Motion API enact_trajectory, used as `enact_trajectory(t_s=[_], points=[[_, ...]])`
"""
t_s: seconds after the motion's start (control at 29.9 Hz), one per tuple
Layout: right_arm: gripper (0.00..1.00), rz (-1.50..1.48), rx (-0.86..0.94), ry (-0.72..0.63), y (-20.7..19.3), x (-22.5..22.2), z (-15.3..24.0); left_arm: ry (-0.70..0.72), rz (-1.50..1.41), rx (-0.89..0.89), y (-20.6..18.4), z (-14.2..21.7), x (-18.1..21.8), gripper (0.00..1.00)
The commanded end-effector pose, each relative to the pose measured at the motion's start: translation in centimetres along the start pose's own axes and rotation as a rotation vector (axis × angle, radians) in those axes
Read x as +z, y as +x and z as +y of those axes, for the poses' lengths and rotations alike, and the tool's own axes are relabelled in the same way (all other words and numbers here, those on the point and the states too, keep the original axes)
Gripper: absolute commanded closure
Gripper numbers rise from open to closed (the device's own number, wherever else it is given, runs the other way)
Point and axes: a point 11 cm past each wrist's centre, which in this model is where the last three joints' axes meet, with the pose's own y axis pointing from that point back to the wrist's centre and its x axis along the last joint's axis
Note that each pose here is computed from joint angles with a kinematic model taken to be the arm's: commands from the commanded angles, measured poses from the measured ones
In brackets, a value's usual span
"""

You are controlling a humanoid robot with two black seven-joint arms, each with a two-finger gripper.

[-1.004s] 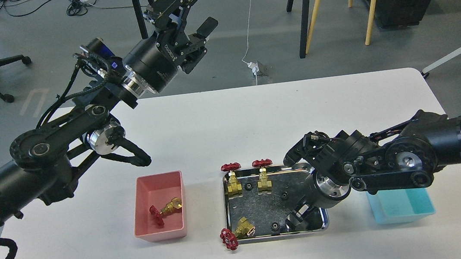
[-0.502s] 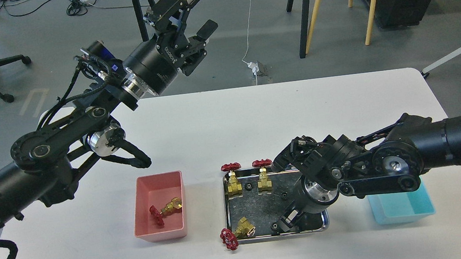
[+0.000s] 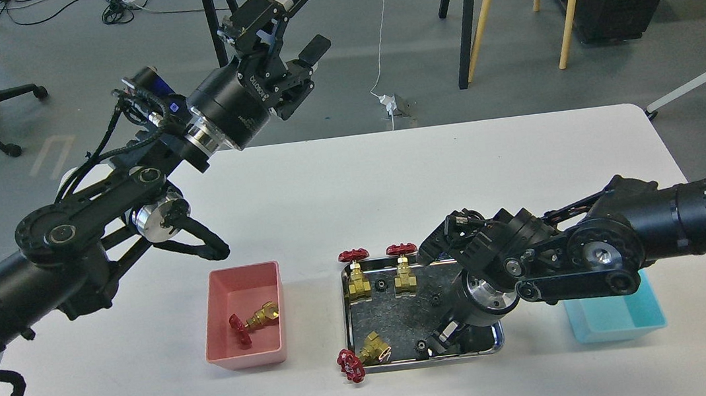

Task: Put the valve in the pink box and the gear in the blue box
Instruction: 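Lower the right gripper onto the small dark gear in the tray and grasp it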

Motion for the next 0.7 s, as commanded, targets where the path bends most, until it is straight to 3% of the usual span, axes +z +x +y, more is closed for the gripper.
enact_trajectory(t_s=[0.0,0.67], points=[[0.44,0.001,-0.008,0.000,-0.26,-0.05,-0.22,0.003,0.001,0.003,0.06,0.08,-0.12,0.18],[0.53,0.014,0.004,-0.012,0.66,-0.20,-0.22,0.015,0.014,0.007,0.00,0.56,-0.83,0.18]])
